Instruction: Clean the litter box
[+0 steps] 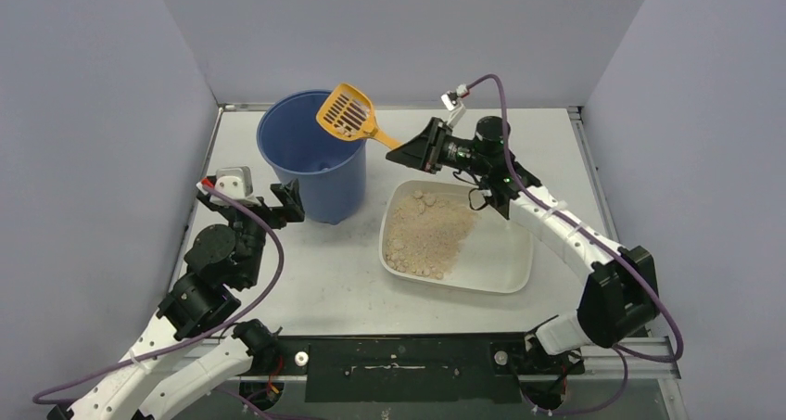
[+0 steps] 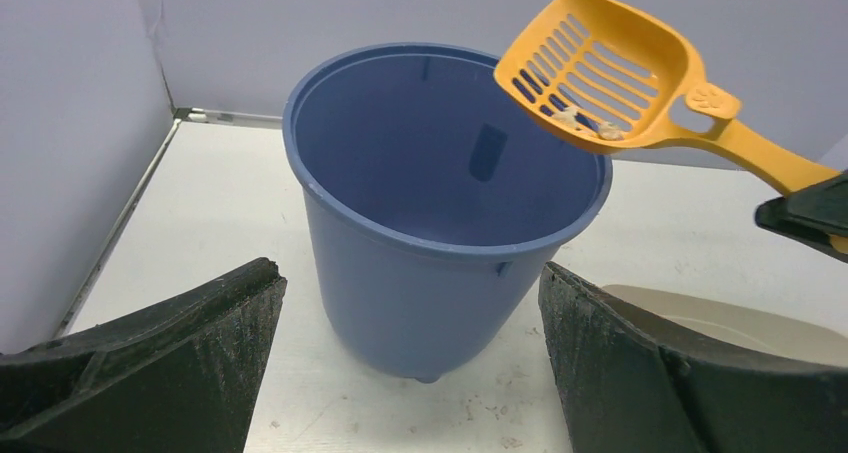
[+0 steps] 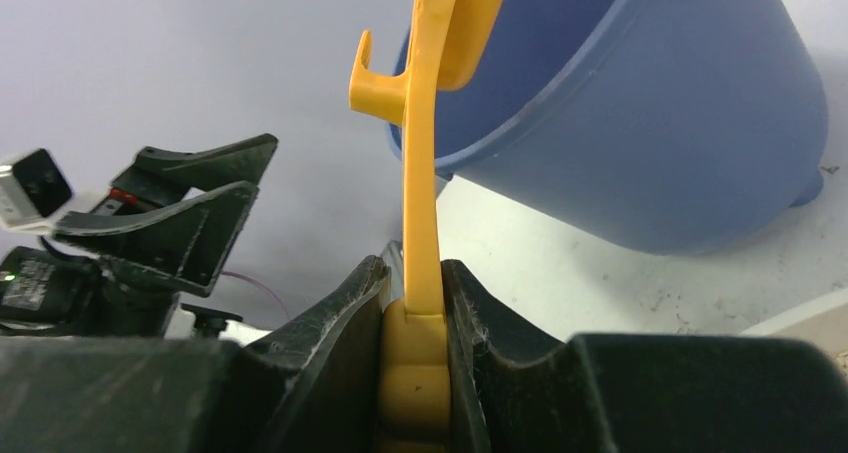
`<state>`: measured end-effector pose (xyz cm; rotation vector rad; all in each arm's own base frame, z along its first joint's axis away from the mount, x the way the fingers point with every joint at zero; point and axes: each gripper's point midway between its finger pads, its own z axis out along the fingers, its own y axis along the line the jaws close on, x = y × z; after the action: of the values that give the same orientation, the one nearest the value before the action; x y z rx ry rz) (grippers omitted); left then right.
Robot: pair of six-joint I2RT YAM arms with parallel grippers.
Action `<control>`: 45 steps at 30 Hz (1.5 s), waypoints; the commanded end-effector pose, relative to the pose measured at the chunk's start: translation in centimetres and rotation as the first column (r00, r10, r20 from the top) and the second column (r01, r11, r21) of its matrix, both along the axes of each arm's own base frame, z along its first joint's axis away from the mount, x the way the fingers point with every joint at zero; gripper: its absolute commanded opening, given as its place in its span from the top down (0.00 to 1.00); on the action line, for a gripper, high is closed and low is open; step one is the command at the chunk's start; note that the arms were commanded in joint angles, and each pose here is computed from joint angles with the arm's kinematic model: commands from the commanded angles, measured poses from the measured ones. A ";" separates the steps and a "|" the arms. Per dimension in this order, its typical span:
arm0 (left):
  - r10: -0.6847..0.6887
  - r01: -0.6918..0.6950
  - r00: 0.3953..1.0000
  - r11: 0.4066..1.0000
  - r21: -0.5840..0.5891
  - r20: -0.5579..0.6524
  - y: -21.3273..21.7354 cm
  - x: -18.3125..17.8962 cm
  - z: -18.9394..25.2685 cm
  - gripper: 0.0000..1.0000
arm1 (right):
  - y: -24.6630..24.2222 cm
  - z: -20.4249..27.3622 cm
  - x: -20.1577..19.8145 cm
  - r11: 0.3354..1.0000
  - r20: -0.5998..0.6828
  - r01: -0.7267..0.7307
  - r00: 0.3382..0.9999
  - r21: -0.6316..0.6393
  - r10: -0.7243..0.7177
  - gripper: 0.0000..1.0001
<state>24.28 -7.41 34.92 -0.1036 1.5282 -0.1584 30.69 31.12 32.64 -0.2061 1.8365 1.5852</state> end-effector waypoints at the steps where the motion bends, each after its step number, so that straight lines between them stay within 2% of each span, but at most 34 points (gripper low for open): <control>1: 0.044 -0.041 0.998 0.997 -0.059 0.045 1.0 -0.1 1.2 0.03 | 2.1 0.9 1.4 0.989 0.178 -0.011 0.983 -0.149 0.038 1.00; 3: 0.047 -0.044 0.998 0.997 -0.063 0.049 1.1 -0.1 1.2 0.03 | 2.8 1.4 2.2 0.973 0.247 0.008 0.968 -0.230 0.051 1.00; 7: 0.052 -0.049 0.997 0.997 -0.064 0.050 1.3 -0.2 1.2 0.03 | 3.4 0.1 3.2 0.888 0.372 0.093 0.924 -0.451 0.093 1.00; 10: 0.058 -0.054 0.997 0.996 -0.068 0.053 1.5 -0.3 1.3 0.03 | 3.3 0.1 4.4 0.801 0.491 0.211 0.863 -0.561 0.116 1.00; 12: 0.066 -0.062 0.996 0.995 -0.073 0.057 1.8 -0.4 1.4 0.03 | 3.5 0.2 4.5 0.744 0.577 0.276 0.798 -0.608 0.175 1.00; 17: 0.079 -0.074 0.995 0.994 -0.079 0.063 2.2 -0.7 1.5 0.03 | 4.1 1.3 3.8 0.613 0.745 0.469 0.579 -0.636 0.330 1.00; 21: 0.090 -0.084 0.994 0.993 -0.084 0.067 2.5 -0.8 1.6 0.03 | 4.2 2.0 3.3 0.505 0.789 0.614 0.392 -0.607 0.473 1.00; 25: 0.095 -0.089 0.993 0.992 -0.088 0.070 2.7 -0.8 1.6 0.03 | 3.1 2.9 3.7 0.411 0.785 0.721 0.296 -0.558 0.545 1.00; 30: 0.094 -0.089 0.993 0.993 -0.083 0.067 2.6 -0.7 1.5 0.03 | 3.3 3.6 3.2 0.429 0.793 0.725 0.262 -0.538 0.551 1.00; 37: 0.092 -0.088 0.994 0.993 -0.073 0.061 2.4 -0.6 1.3 0.03 | 3.8 3.1 2.6 0.459 0.805 0.710 0.263 -0.534 0.531 1.00; 45: 0.086 -0.083 0.995 0.995 -0.057 0.050 2.0 -0.2 1.0 0.03 | 3.5 4.7 0.6 0.563 0.854 0.660 0.257 -0.497 0.452 1.00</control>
<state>23.82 -5.34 35.02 -0.1884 1.4957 -0.1214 33.07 35.25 32.56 -1.3090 1.2854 -0.1248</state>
